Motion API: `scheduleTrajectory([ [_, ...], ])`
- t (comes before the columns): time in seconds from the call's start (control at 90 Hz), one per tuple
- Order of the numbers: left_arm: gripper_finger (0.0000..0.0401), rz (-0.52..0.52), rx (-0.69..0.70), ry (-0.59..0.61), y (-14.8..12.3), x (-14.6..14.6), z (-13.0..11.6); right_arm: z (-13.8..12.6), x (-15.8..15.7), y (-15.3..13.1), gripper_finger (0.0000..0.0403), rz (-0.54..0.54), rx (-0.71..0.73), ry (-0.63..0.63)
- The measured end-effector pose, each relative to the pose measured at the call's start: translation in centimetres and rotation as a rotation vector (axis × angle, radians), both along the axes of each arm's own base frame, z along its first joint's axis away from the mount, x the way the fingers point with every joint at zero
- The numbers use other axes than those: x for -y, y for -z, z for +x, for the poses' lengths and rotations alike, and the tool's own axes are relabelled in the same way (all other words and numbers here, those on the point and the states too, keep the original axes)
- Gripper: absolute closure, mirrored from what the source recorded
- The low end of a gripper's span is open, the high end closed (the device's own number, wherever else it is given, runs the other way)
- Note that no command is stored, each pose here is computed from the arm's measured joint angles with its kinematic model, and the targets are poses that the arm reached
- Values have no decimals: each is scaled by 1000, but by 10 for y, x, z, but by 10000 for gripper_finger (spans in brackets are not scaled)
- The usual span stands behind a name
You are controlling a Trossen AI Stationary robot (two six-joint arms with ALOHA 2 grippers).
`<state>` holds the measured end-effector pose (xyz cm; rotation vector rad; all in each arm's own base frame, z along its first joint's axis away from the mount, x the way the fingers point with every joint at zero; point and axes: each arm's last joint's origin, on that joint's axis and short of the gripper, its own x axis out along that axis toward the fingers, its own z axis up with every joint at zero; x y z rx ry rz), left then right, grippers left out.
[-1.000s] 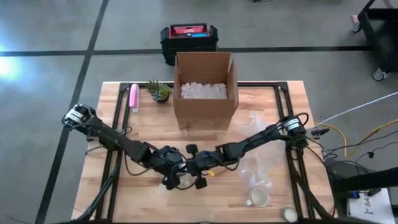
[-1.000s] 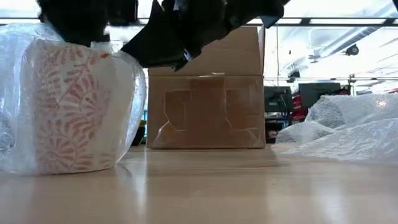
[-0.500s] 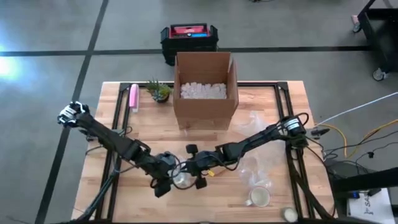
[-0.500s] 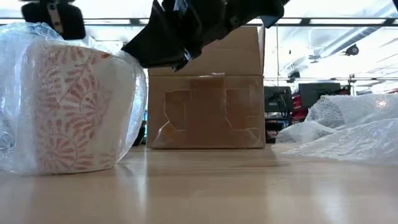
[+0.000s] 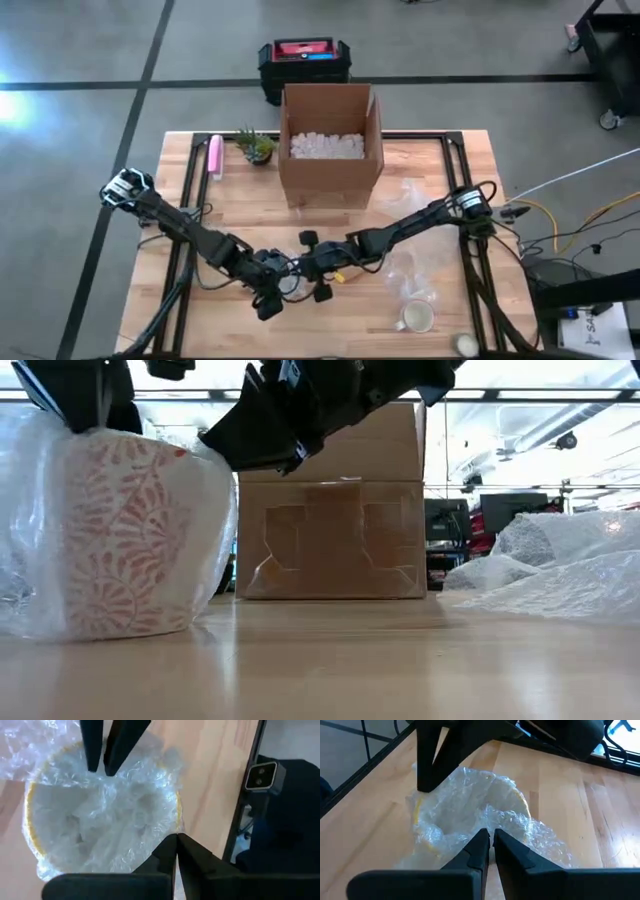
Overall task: Wrap mug
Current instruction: Wrap the orange mug with the bubble wrap
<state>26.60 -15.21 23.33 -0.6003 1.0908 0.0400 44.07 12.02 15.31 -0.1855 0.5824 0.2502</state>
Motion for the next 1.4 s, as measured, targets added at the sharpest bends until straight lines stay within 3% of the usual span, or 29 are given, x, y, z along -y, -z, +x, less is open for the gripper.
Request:
scheduleTrajectory([
  [0.522,401,33,15,-55,-8,-9,-6,0,-1,0,384,3,0,-6],
  [1.022,401,77,-107,-43,33,-4,13,-2,-9,-4,384,-19,24,-38],
  [1.4,401,116,-37,-20,36,-5,21,-4,-15,-10,384,-32,30,-71],
])
